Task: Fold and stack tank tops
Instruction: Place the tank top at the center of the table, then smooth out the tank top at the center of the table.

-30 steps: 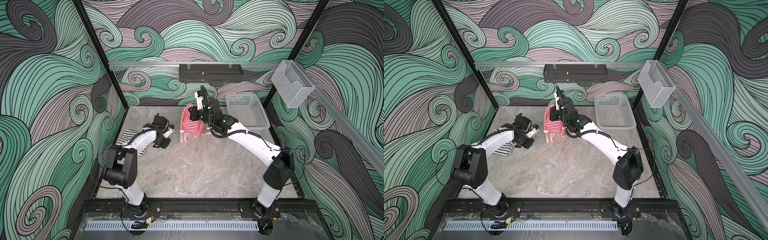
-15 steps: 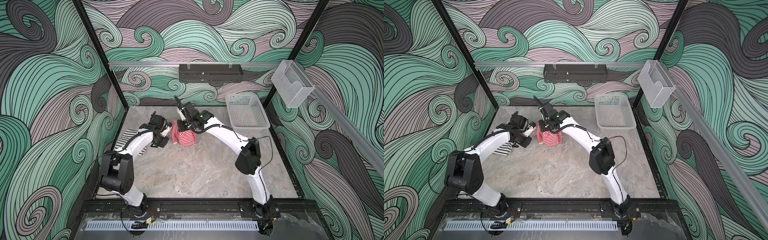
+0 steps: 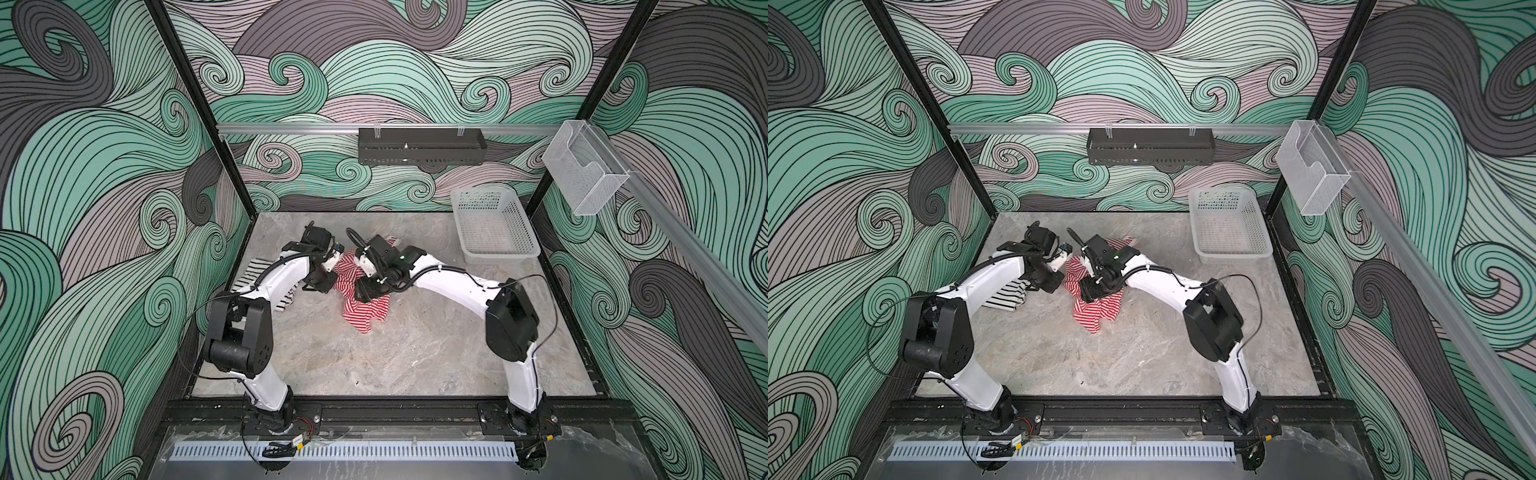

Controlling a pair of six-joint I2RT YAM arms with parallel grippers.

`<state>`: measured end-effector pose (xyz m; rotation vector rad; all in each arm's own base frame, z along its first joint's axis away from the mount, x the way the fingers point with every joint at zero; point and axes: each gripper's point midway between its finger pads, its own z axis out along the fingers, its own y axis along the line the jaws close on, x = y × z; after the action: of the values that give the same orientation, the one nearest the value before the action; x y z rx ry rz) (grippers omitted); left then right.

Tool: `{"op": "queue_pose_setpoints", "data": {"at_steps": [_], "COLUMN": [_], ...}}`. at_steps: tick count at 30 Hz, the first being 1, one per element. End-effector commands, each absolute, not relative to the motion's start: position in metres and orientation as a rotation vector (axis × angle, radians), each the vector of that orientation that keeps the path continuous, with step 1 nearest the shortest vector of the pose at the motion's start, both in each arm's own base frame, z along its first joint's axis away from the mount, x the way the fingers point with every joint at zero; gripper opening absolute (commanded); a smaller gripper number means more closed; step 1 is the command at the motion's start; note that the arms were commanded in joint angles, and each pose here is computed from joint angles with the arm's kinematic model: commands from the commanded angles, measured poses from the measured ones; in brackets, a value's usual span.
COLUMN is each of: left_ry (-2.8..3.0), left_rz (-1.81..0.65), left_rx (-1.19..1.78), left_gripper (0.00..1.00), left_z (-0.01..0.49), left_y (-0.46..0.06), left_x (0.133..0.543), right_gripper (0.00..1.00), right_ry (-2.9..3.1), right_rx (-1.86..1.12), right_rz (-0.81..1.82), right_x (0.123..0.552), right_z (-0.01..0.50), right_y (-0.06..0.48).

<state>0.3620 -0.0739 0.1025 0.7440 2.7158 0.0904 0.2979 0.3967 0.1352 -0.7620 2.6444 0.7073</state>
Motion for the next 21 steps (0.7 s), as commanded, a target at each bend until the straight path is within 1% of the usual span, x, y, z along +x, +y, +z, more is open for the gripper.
{"op": "queue_pose_setpoints", "data": {"at_steps": [1,3,4,7,9,11,13,14,16,18,21], "left_ry": [2.624,2.608,2.603,2.603,2.588,2.555,2.518,2.5,2.475,2.459,2.45], "left_rz": [0.078,0.021,-0.058,-0.186,-0.235,-0.306,-0.336,-0.36,-0.454,-0.529,-0.541], "left_rx": [0.701,0.742,0.812,0.945,1.001,1.074,1.137,1.148,1.152,1.179,1.251], "left_gripper": [0.28,0.28,0.28,0.3,0.31,0.35,0.49,0.53,0.55,0.55,0.56], "left_z": [0.14,0.148,0.149,0.148,0.143,0.137,0.132,0.13,0.127,0.124,0.113], "left_y": [-0.078,-0.086,-0.095,-0.117,-0.127,-0.14,-0.152,-0.158,-0.171,-0.184,-0.197], "left_x": [0.368,0.362,0.353,0.329,0.316,0.299,0.286,0.281,0.274,0.266,0.256], "right_gripper": [0.63,0.61,0.59,0.54,0.51,0.48,0.46,0.45,0.45,0.46,0.46], "right_ry": [2.538,2.567,2.598,2.668,2.676,2.706,2.736,2.747,2.776,2.792,2.811], "right_rx": [-0.534,-0.418,-0.369,-0.269,-0.213,-0.17,-0.141,-0.128,-0.11,-0.088,-0.085], "right_rz": [0.853,0.851,0.852,0.903,0.966,0.992,1.015,1.021,1.013,1.022,1.04], "right_x": [0.321,0.327,0.329,0.33,0.333,0.334,0.333,0.332,0.328,0.325,0.316], "right_z": [0.168,0.159,0.149,0.121,0.107,0.092,0.078,0.072,0.059,0.051,0.043], "right_y": [0.375,0.35,0.338,0.326,0.329,0.332,0.337,0.338,0.339,0.34,0.346]}}
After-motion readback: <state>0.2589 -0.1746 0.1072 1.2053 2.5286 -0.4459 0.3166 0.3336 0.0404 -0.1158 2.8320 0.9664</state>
